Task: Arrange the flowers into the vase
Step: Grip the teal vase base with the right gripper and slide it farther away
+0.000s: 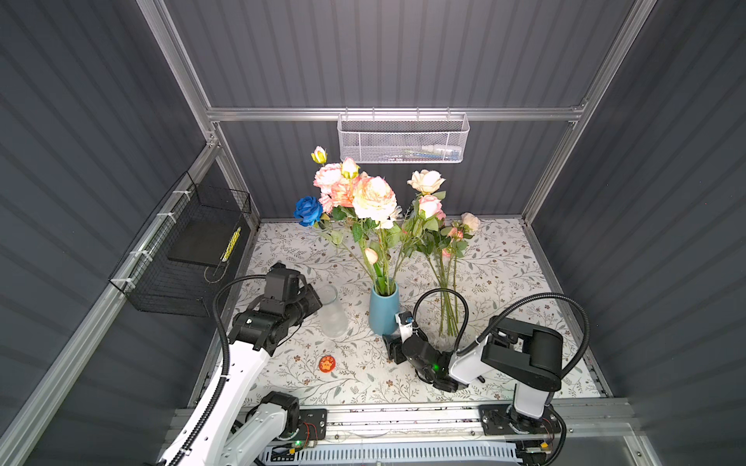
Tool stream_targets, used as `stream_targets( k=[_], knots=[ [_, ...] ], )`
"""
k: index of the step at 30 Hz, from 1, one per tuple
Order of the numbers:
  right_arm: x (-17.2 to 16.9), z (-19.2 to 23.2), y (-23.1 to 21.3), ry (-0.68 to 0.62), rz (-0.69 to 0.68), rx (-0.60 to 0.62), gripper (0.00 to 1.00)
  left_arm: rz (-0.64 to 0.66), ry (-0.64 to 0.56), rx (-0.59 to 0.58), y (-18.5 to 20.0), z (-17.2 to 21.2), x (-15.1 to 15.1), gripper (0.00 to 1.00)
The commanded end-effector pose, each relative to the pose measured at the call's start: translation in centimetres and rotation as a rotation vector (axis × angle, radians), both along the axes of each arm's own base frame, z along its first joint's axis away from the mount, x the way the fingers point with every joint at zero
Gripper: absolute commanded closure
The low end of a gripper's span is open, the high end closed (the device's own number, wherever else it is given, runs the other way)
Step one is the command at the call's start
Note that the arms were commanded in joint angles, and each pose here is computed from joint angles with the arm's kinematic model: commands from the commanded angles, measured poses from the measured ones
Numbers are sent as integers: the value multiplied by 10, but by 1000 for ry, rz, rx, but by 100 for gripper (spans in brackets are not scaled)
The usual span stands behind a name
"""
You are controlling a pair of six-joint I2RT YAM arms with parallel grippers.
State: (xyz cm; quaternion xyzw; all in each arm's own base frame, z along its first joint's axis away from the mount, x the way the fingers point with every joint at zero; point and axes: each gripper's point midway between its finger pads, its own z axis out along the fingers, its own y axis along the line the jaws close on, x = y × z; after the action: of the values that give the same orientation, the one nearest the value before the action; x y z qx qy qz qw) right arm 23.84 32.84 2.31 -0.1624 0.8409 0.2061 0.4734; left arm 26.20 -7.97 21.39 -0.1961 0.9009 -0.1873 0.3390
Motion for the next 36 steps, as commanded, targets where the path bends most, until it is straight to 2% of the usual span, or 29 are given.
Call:
stream_targets(
  k=[1,36],
  knots=[
    [-11,-50,-20,127,34,-169,26,-18,9,-3,0,0,-7,100],
    [75,-51,42,163,68,-167,27,-29,17,11,3,-1,-17,100]
  ],
)
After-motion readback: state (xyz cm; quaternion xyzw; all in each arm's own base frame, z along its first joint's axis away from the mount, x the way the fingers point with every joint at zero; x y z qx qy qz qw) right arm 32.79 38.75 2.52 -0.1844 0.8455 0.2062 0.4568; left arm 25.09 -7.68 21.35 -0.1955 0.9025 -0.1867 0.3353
